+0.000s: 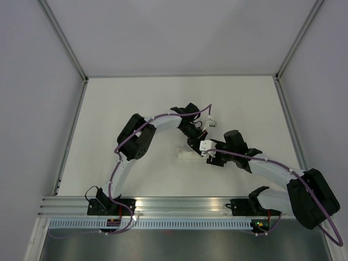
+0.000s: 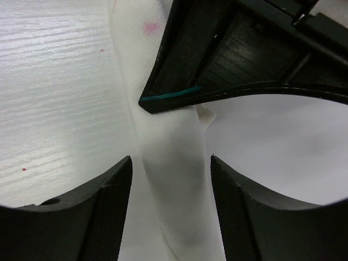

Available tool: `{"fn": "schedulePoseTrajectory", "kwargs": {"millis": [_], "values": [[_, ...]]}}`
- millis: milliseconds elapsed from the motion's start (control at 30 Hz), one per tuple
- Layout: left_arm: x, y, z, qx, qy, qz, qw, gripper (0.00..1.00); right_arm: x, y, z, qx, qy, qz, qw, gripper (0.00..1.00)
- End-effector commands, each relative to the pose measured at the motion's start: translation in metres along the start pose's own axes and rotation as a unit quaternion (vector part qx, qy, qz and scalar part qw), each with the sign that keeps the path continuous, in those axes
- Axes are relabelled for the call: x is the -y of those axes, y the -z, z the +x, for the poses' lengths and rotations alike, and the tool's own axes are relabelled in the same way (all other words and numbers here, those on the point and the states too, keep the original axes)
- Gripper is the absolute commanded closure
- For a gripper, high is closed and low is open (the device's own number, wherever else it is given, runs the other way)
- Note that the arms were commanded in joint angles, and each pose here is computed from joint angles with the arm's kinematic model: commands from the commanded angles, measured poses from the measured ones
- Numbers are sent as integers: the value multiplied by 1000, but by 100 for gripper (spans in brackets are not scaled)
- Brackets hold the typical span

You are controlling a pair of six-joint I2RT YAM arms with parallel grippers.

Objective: Fold the napkin, place the utensils inside, and roll it up
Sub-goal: Roll the napkin with the utensil

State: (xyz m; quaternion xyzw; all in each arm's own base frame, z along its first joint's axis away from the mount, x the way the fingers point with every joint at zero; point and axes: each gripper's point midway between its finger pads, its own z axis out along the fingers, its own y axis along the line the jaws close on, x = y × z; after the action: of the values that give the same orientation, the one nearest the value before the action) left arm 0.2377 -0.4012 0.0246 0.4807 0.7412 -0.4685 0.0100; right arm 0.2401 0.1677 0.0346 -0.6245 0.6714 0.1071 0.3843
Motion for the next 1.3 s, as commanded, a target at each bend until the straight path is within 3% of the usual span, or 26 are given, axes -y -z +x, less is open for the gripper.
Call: {"fn": "schedulePoseTrajectory", "kwargs": {"millis": [0, 133, 300, 467, 667, 833, 1033, 1267], "values": [[-25, -13, 43, -59, 66, -28, 996, 91, 6, -4, -6, 3, 18, 9, 1000, 35], [-25, -12, 40, -56, 68, -25, 996, 87, 2, -11, -2, -12, 20, 0, 1000, 41], [-25, -7, 33, -49, 63, -32, 996, 66, -2, -16, 4, -29, 9, -19, 999, 51], [-26, 7, 10, -21, 40, -60, 997, 54, -10, -18, 5, -43, -13, -51, 998, 63], [-24, 38, -24, 44, 12, -108, 993, 53, -28, -17, 11, -68, -25, -116, 991, 66], [-38, 74, -43, 113, -4, -181, 977, 52, -39, -14, 10, -76, -35, -166, 983, 67], [-51, 136, -60, 197, -30, -320, 926, 53, -43, -13, 9, -83, -50, -222, 970, 67], [-36, 186, -45, 334, -28, -423, 842, 54, -36, -14, 16, -99, -76, -279, 952, 68]]}}
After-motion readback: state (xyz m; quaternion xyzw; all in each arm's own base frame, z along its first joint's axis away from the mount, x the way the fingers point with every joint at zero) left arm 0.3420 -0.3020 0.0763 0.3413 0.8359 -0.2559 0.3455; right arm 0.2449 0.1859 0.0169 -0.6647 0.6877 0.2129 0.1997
